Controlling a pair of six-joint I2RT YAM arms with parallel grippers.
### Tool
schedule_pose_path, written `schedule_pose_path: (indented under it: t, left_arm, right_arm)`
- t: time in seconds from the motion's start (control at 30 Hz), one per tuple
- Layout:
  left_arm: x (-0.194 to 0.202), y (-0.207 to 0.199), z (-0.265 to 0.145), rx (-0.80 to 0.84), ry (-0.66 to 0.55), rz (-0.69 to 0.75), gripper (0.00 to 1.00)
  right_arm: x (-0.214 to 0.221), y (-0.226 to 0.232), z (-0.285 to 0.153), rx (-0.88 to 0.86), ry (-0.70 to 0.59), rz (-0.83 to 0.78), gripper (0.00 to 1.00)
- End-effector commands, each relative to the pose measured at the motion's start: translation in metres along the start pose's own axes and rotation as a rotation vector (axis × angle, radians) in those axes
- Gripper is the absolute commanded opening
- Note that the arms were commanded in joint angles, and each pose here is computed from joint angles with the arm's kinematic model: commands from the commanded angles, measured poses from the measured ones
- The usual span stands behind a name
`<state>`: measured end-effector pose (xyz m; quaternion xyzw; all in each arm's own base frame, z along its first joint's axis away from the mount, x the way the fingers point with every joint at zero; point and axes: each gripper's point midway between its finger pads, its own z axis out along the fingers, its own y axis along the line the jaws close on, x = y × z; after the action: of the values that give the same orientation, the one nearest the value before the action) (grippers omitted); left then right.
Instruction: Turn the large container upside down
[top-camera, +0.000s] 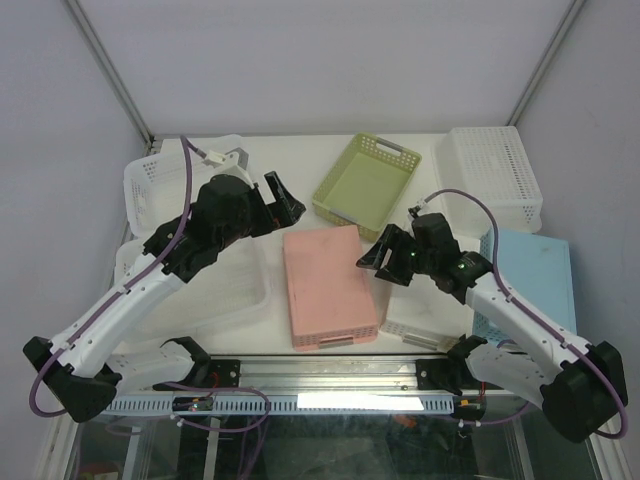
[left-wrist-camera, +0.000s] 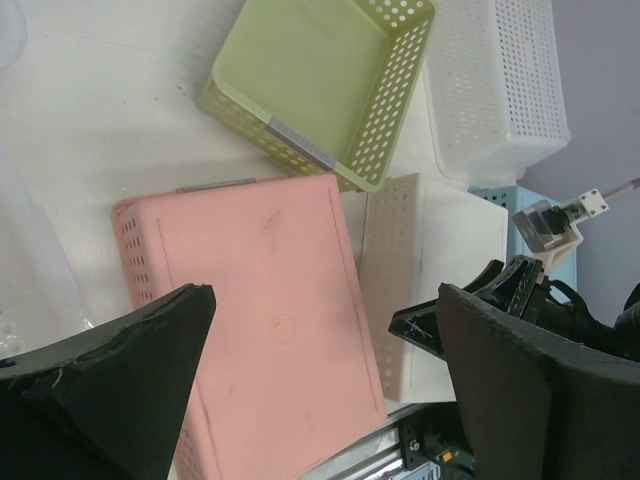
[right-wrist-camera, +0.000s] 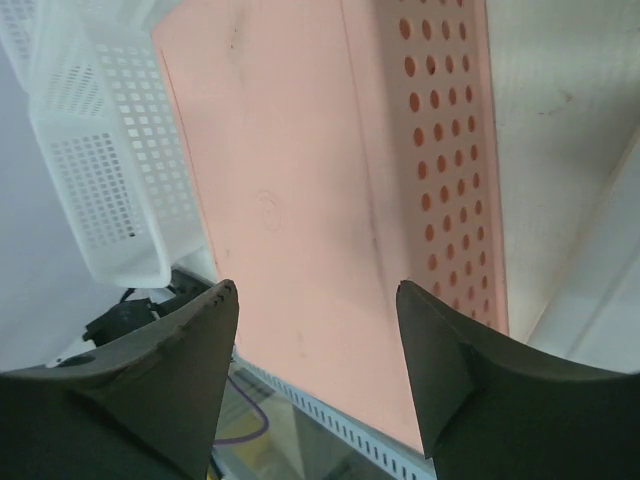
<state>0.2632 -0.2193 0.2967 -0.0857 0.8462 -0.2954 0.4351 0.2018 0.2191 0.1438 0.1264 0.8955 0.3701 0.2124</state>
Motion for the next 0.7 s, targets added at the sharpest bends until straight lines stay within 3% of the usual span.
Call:
schedule_pose_path:
  t: [0.0, 0.27, 0.4, 0.67]
  left_arm:
    - [0.000, -0.013, 0.007, 0.072, 0.005, 0.010, 0.99]
    - [0.031, -0.008, 0.034, 0.058, 0.120, 0.037, 0.99]
    - [0.051, 0.009, 0.042, -0.004, 0.170, 0.031, 0.99]
    - [0.085, 0.025, 0.060, -0.099, 0.233, 0.032, 0.99]
  right_arm:
    - [-0.017, -0.001, -0.012, 0.064, -0.056, -0.154, 0.68]
    - [-0.110, 0.020, -0.023, 0.222, -0.344, -0.366, 0.73]
    - [-0.151, 0.029, -0.002, 0.336, -0.384, -0.346, 0.73]
    - [-0.209, 0.062, 0.072, 0.381, -0.339, -0.357, 0.73]
